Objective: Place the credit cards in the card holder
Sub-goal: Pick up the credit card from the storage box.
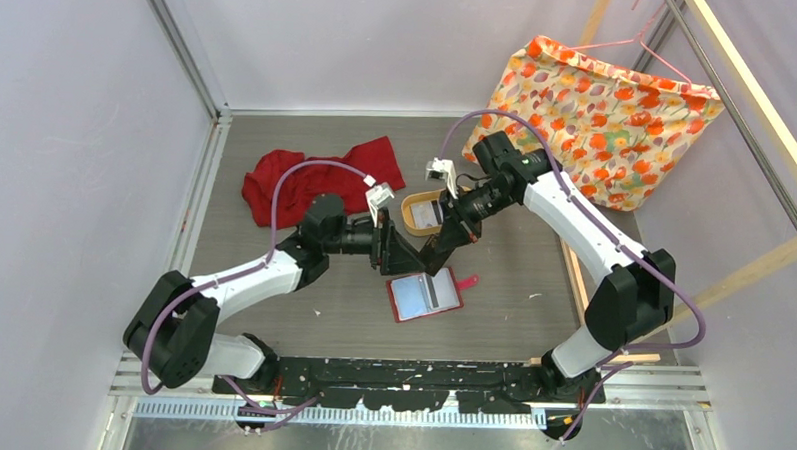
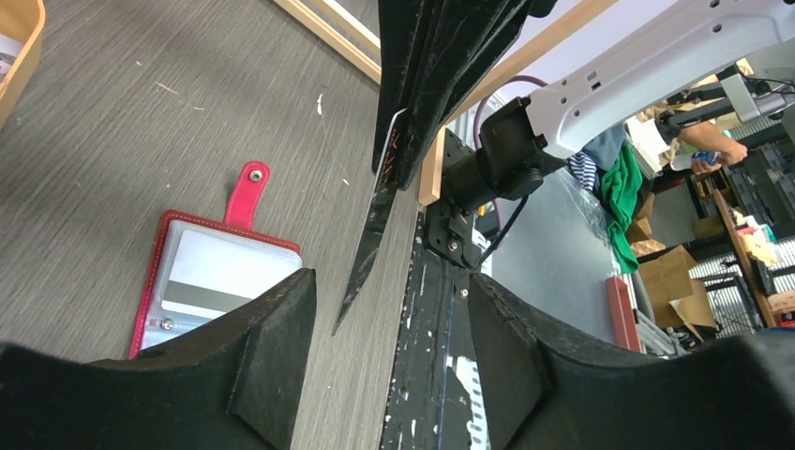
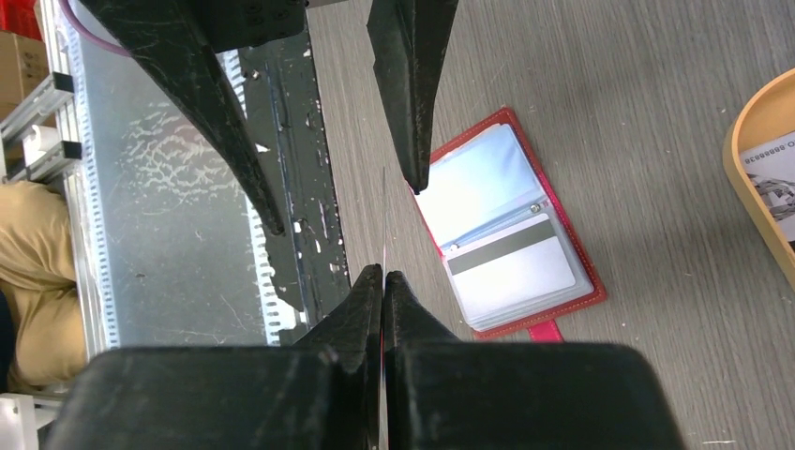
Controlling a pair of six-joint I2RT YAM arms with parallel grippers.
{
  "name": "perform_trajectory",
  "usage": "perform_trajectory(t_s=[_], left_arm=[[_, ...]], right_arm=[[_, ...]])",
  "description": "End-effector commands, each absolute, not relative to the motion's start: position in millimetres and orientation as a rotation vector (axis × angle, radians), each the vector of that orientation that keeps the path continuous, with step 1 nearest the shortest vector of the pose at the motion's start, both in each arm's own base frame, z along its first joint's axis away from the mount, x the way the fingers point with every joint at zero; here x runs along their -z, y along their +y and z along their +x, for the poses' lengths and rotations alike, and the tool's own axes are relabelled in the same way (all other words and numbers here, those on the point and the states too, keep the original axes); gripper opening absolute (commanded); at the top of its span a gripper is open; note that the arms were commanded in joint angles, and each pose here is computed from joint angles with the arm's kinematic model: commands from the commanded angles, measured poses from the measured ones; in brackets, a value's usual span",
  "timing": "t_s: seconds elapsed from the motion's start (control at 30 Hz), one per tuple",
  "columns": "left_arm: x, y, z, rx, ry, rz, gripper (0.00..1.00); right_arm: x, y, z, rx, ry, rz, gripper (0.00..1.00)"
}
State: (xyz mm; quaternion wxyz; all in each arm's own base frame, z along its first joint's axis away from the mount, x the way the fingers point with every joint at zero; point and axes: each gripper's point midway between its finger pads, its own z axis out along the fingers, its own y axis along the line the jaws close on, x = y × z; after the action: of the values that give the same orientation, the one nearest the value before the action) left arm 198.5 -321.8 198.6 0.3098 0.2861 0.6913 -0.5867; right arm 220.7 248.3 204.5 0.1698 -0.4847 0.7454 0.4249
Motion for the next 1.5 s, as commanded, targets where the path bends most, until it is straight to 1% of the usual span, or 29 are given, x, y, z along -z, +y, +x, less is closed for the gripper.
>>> perform_trajectory(t_s=[0.0,0.07,0.13,0.2,0.33,0.37,0.43,0.47,0.5,0.57,0.6,0.63,0.67,0.7,0.83,0.9,0.93,1.03,1.07,1.1,1.17,1.3,1.47], left_arm=[[-205.9,-322.9,197.3,1.526,1.749,0.794,0.60],[-208.2,-325.6,195.6,1.535,1.720,0.816,0.54],[-208.6,-328.8,194.4,1.547,1.714,0.832,0.44],[-207.1,-331.2,193.2,1.564,1.718,0.846,0.40],[-206.6,-335.3,193.5,1.574,1.709,0.850,0.36],[-206.1,-336.3,192.6,1.580,1.709,0.857,0.31],[-204.6,-338.0,190.9,1.602,1.712,0.873,0.13],[-205.5,-338.2,189.3,1.617,1.710,0.878,0.04],[-206.6,-338.4,187.5,1.637,1.713,0.874,0.01],[-208.3,-336.5,185.9,1.642,1.705,0.852,0.00],[-207.9,-334.4,184.1,1.643,1.704,0.833,0.00],[-206.5,-331.7,182.3,1.640,1.702,0.814,0.00],[-204.4,-328.5,180.7,1.636,1.706,0.784,0.00],[-201.8,-324.9,178.3,1.637,1.712,0.753,0.00],[-192.4,-310.3,172.5,1.652,1.753,0.545,0.00],[-192.7,-300.9,177.9,1.631,1.726,0.396,0.00],[-195.6,-296.2,180.9,1.623,1.703,0.327,0.00],[-208.1,-285.8,192.9,1.606,1.642,0.132,0.00],[-211.4,-283.3,198.7,1.591,1.626,0.076,0.00],[-215.9,-281.5,202.5,1.593,1.608,0.019,0.00],[-228.5,-276.7,208.3,1.586,1.534,-0.048,0.00],[-242.0,-270.4,218.0,1.561,1.456,-0.154,0.00],[-255.1,-278.6,219.8,1.587,1.410,-0.181,0.00]], right_arm=[[-216.5,253.9,218.2,-1.260,2.057,-1.392,0.02],[-215.6,254.1,217.8,-1.266,2.061,-1.391,0.02],[-215.5,254.4,217.4,-1.275,2.061,-1.389,0.02],[-216.2,255.1,216.7,-1.283,2.056,-1.390,0.02],[-217.1,256.1,215.1,-1.299,2.050,-1.389,0.02],[-217.5,255.9,214.7,-1.303,2.049,-1.387,0.02],[-217.9,256.3,214.1,-1.305,2.045,-1.388,0.03],[-217.8,256.1,214.3,-1.305,2.046,-1.385,0.05],[-218.2,256.6,214.7,-1.303,2.049,-1.376,0.12],[-218.1,256.6,217.5,-1.278,2.054,-1.351,0.38],[-218.1,254.9,219.5,-1.246,2.054,-1.345,0.53],[-218.7,252.3,222.2,-1.202,2.068,-1.330,0.81],[-221.7,249.3,226.4,-1.150,2.077,-1.307,0.97],[-227.0,244.8,231.8,-1.091,2.079,-1.273,0.99],[-262.1,221.0,247.5,-0.993,1.974,-1.111,1.00],[-274.2,215.5,242.4,-1.031,1.900,-1.049,1.00],[-278.0,217.4,236.0,-1.100,1.892,-0.988,1.00],[-271.3,235.1,212.3,-1.527,1.890,-0.859,1.00],[-278.0,240.4,214.4,-1.595,1.852,-0.820,1.00],[-269.0,243.5,217.3,-1.627,1.835,-0.786,1.00],[-261.5,247.8,224.6,-1.616,1.831,-0.752,0.99],[-251.5,257.8,236.5,-1.604,1.885,-0.650,0.94],[-262.0,275.8,236.0,-1.694,1.865,-0.591,0.81]])
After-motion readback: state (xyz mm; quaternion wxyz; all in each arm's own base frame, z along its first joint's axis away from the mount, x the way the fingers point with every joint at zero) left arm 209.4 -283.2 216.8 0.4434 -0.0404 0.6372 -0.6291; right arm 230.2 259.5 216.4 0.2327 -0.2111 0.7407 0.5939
